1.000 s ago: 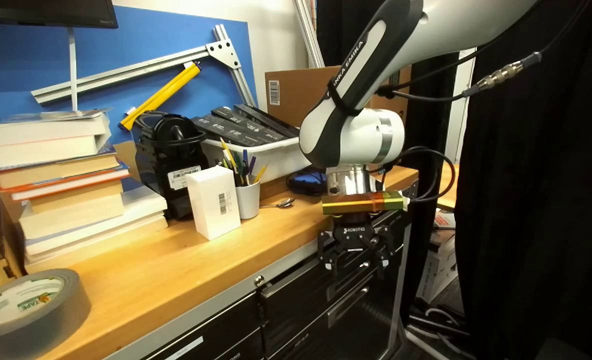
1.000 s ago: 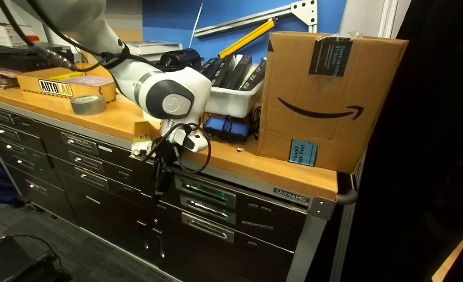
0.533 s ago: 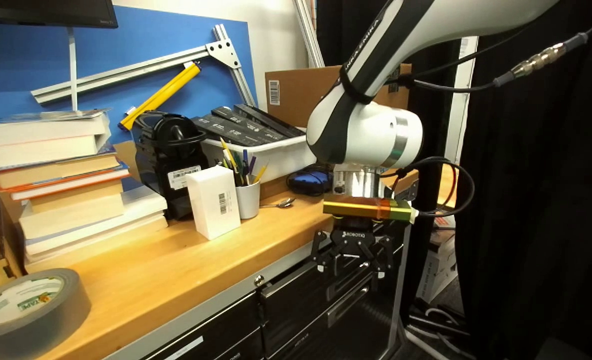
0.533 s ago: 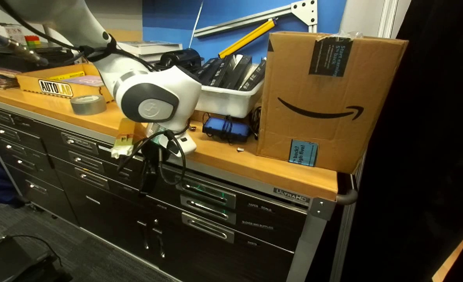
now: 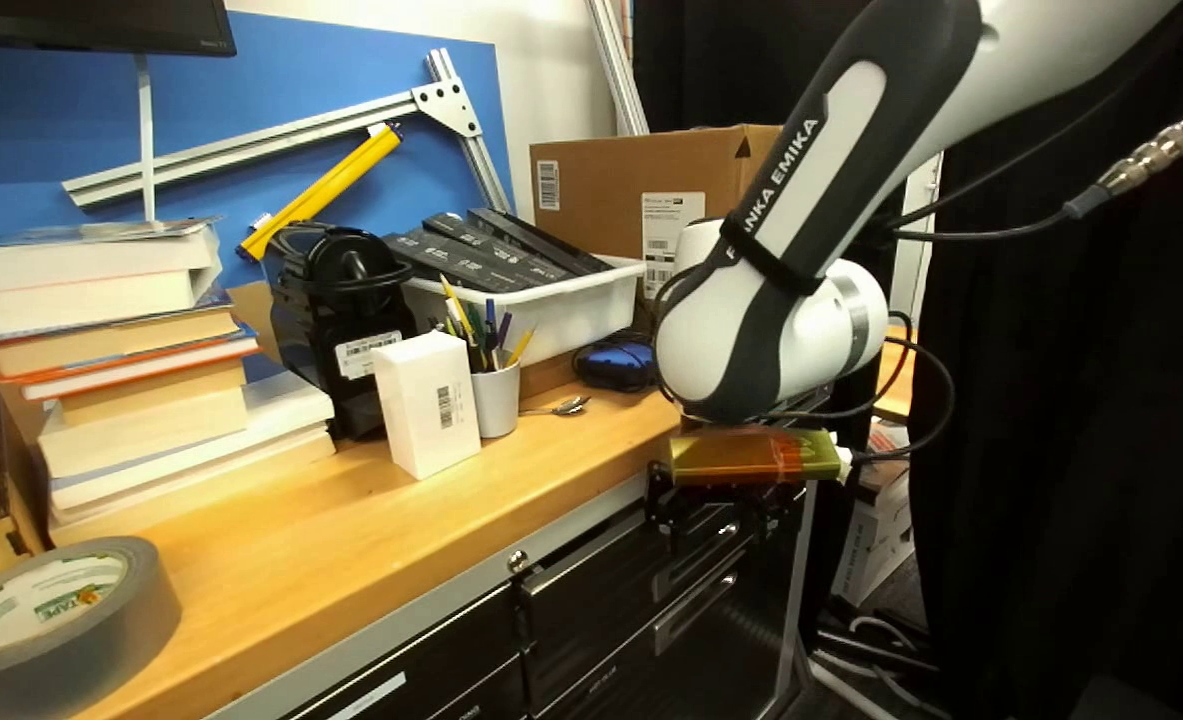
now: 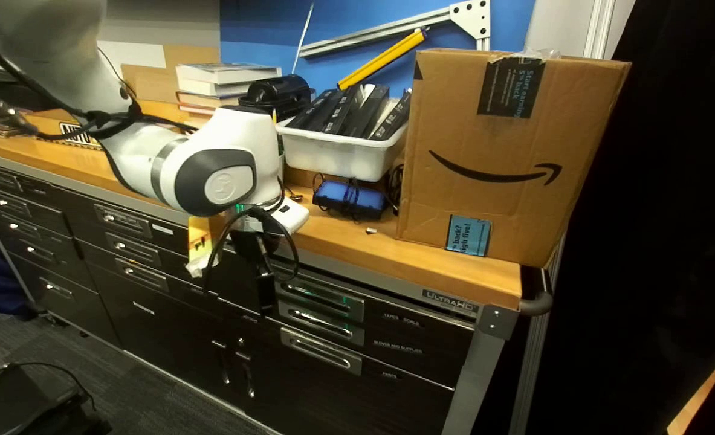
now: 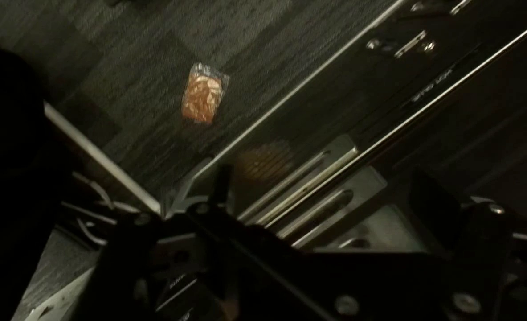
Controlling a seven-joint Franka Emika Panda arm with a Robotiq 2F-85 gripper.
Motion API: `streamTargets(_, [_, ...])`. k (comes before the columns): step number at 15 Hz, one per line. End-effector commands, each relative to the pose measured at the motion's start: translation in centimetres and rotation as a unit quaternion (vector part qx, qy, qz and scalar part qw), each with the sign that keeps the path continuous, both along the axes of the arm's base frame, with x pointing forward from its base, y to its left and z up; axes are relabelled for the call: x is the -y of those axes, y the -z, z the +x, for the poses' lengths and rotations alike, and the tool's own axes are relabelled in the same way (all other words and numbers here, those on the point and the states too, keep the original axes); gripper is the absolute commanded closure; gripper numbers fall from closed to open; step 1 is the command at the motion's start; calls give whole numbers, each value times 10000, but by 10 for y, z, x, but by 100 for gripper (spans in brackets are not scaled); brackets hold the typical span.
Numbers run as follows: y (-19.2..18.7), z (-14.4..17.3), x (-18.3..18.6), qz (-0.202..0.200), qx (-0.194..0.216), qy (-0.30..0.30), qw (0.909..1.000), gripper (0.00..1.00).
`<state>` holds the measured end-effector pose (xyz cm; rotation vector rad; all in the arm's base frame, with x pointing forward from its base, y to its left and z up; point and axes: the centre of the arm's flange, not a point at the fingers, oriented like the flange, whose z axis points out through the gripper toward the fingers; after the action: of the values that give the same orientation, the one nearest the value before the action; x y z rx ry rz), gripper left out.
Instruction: Put the blue lego brick in the open drawer then close the drawer
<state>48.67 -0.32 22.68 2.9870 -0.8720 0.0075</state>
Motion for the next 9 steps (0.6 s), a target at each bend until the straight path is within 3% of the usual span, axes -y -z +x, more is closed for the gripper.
streamTargets(1, [1, -16, -3, -290, 940, 197, 9950, 0])
streamTargets(6, [10, -19, -12, -64, 1950, 742, 9780, 0])
streamTargets(9, [9, -25, -12, -61, 2349, 962, 9672, 0])
